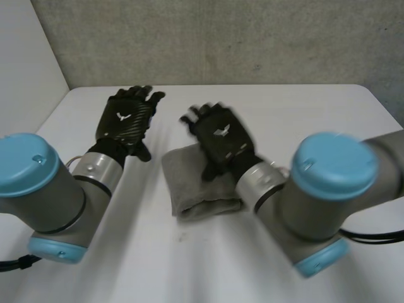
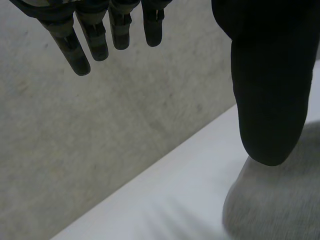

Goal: Fold the towel.

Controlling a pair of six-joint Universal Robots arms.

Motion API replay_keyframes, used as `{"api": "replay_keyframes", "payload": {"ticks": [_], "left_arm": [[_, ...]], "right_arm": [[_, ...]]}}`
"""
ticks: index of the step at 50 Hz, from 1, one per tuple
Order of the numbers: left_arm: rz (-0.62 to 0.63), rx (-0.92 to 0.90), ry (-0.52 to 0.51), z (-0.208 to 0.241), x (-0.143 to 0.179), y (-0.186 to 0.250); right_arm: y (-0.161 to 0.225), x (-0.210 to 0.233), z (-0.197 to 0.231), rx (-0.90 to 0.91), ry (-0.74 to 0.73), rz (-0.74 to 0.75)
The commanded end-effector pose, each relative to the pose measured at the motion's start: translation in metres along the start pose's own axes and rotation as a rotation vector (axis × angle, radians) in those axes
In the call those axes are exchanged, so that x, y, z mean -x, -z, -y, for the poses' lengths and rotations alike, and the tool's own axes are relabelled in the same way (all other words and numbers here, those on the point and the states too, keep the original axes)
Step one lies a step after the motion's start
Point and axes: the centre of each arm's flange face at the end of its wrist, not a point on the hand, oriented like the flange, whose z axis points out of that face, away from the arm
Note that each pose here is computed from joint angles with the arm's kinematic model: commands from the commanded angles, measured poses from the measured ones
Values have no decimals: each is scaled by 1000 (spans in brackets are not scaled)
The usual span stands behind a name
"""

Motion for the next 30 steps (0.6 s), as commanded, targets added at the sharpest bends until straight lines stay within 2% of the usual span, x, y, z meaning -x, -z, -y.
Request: {"api": "replay_keyframes", "payload": {"ticks": [1,5,7,8,10,18,24,27,29,30], "left_arm": [[-86,-28,97,10,-33,-3],[-127,32,172,-2,-48,-5],[-146,132,236,-23,-58,-6],[-146,133,237,-23,-58,-6],[-152,246,274,-47,-63,-5],[-90,425,274,-85,-58,1],[-64,444,267,-86,-51,1],[-56,412,264,-71,-45,0],[-52,342,258,-45,-40,-3],[-52,342,258,-45,-40,-3]], "right_arm": [[-5,-53,-3,70,-240,-70],[-11,-60,-28,147,-268,-60],[-16,-62,-47,210,-290,-46],[-16,-62,-47,210,-290,-46],[-19,-58,-65,269,-310,-23],[-24,-56,-98,382,-306,-13],[-21,-64,-97,432,-250,-19],[-20,-74,-82,408,-202,-41],[-17,-83,-48,333,-171,-78],[-17,-83,-48,333,-171,-78]]}}
